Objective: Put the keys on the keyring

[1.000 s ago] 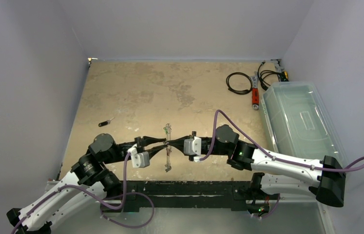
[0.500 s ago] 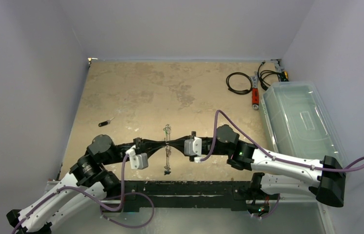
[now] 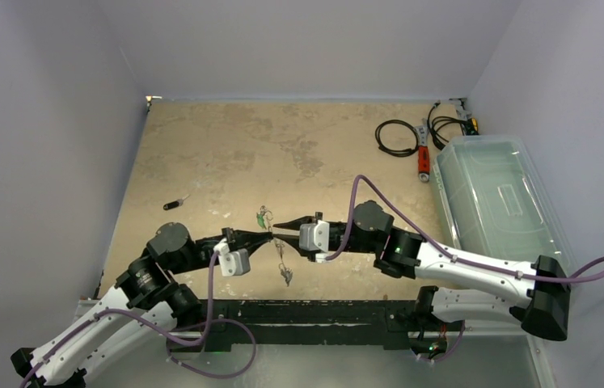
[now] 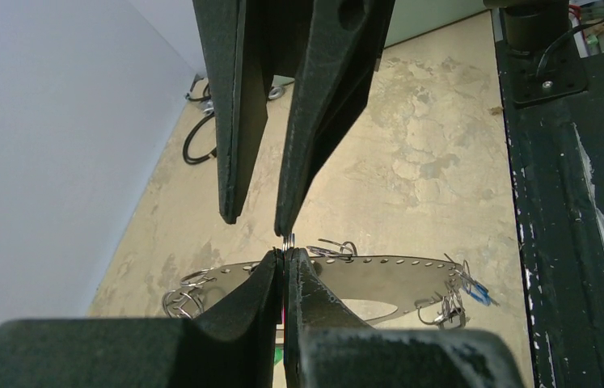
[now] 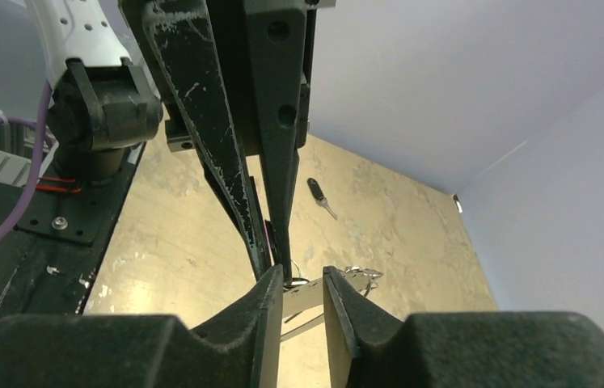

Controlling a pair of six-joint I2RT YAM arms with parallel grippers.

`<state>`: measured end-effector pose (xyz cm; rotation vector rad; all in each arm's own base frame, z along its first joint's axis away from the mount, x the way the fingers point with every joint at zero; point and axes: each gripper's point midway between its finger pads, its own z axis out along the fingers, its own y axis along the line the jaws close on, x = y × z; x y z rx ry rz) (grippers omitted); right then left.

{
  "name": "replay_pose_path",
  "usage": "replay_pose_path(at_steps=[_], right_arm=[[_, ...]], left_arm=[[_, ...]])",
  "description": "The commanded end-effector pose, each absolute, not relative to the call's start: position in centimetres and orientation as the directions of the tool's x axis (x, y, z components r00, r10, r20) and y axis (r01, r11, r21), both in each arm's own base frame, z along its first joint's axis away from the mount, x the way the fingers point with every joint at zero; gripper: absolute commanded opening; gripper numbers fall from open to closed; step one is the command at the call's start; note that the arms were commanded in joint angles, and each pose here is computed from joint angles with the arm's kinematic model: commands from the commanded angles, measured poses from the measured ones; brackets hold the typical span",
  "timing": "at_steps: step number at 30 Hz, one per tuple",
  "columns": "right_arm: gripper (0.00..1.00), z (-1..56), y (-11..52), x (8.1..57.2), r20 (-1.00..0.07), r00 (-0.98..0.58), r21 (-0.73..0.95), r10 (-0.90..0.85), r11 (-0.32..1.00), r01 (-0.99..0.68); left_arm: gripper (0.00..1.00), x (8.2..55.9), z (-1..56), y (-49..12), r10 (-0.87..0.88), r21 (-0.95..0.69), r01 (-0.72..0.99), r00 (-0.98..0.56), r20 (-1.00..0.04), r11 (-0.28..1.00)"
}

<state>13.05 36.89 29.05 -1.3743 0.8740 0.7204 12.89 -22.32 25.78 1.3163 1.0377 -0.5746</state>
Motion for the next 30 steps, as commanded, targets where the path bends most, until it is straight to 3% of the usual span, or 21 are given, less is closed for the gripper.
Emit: replay_pose_path(at_steps=[1, 5, 18, 30], right_arm=[[0.31, 30.1, 37.0, 13.7, -0.855, 0.51, -0.518, -0.093, 0.103, -0.849], [0.36, 29.8, 36.8, 13.9, -0.857, 0.498, -0.512, -0.134, 0.099, -0.853], [0.36, 28.2, 37.2, 13.9, -0.856, 0.468, -0.486, -0.218, 0.032, -0.874], [0.23, 27.3, 37.4, 14.6, -0.846, 0.462, -0.488, -0.266, 0.036, -0.872]], left_arm=[[0.0, 13.3, 28.1, -22.2, 0.172, 0.529, 0.81, 0.501, -0.848, 0.251], [0.0, 13.5, 28.0, -22.2, 0.18, 0.527, 0.81, 0.496, -0.849, 0.258], [0.0, 14.1, 27.3, -22.3, 0.211, 0.514, 0.815, 0.471, -0.856, 0.267], [0.0, 14.1, 27.2, -22.4, 0.209, 0.511, 0.819, 0.469, -0.858, 0.261]])
